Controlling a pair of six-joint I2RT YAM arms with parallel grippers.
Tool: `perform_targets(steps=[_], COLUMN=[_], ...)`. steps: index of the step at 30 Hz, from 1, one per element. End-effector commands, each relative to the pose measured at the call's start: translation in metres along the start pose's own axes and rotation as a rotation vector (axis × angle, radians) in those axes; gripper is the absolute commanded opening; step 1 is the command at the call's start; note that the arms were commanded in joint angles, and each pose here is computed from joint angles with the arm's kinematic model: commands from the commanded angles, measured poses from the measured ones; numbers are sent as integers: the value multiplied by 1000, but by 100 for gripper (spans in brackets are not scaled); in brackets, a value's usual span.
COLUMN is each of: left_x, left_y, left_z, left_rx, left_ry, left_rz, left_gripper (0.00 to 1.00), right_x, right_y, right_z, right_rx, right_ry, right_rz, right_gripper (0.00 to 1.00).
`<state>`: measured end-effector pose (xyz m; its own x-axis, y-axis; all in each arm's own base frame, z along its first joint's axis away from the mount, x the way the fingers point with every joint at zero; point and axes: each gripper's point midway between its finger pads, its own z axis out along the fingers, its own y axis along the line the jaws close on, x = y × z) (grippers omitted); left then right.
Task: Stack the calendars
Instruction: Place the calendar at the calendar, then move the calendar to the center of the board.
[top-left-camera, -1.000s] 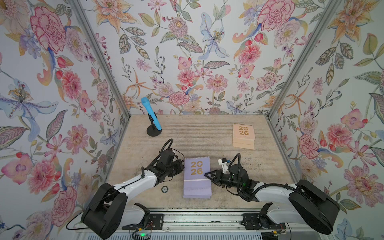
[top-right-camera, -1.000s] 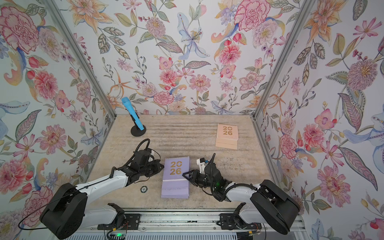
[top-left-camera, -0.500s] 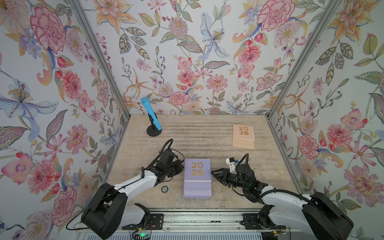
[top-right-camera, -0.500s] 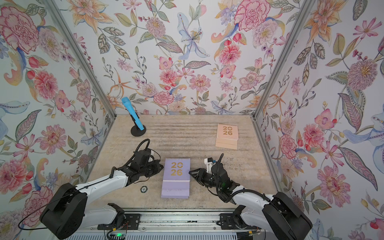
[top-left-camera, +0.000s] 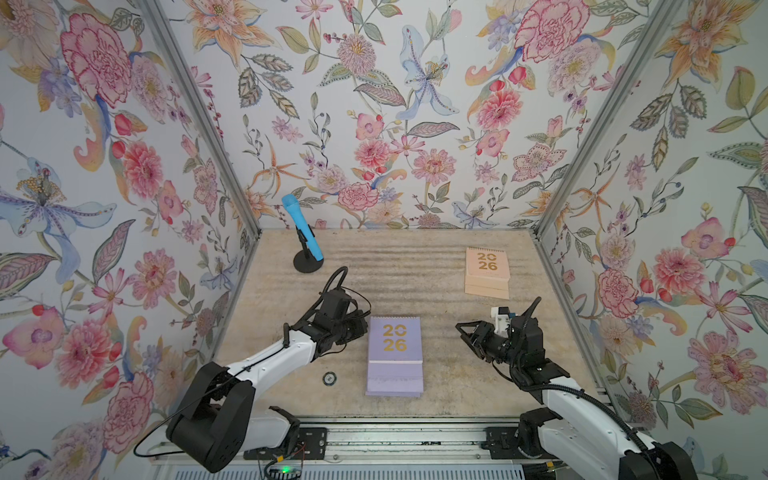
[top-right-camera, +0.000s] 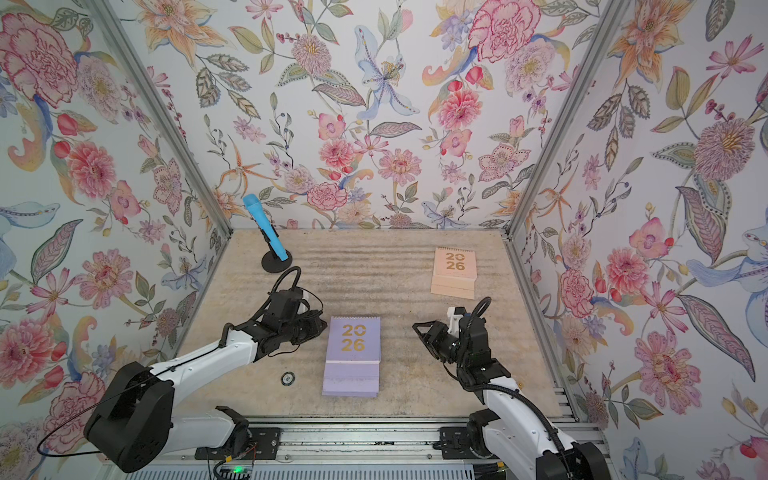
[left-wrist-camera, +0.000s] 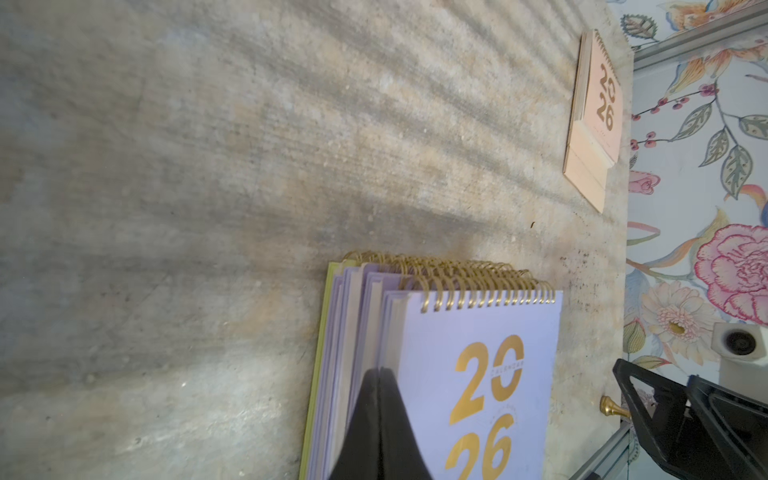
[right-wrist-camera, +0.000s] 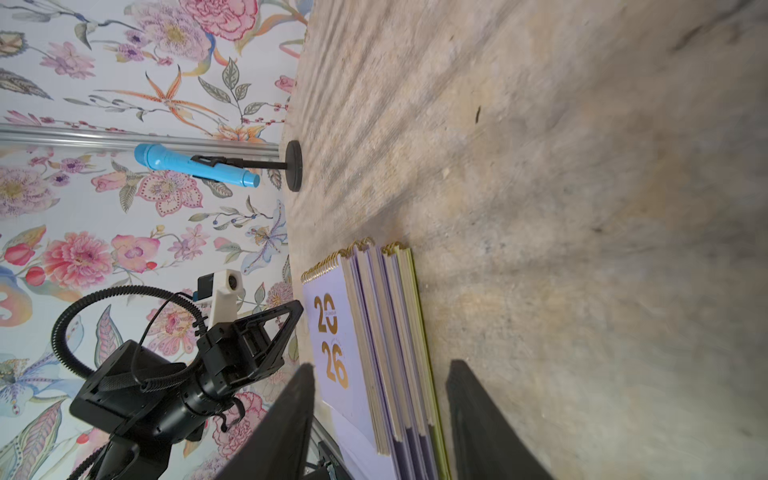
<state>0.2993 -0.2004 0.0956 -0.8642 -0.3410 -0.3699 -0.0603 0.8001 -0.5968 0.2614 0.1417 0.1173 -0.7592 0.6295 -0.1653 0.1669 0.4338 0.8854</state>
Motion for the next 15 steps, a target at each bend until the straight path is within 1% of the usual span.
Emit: perform_targets(steps=[1, 5, 12, 15], left_x=[-18, -32, -49, -51], left_y=[-7, -22, -49, -54], left_z=[1, 7, 26, 41], left_rx=[-25, -7, 53, 74], left_ry=[-19, -20, -5, 13], left_rz=[36, 47, 39, 17], left_gripper=[0, 0, 0, 0], right_x=[-17, -57, -126, -154], right_y=[2, 3, -7, -13], right_z=[-7, -13, -20, -21], right_rx=[21, 43, 127, 181], right_ry=[19, -35, -158, -201], right_rz=[-7, 10, 44, 47], right_gripper=[52, 57, 61, 64])
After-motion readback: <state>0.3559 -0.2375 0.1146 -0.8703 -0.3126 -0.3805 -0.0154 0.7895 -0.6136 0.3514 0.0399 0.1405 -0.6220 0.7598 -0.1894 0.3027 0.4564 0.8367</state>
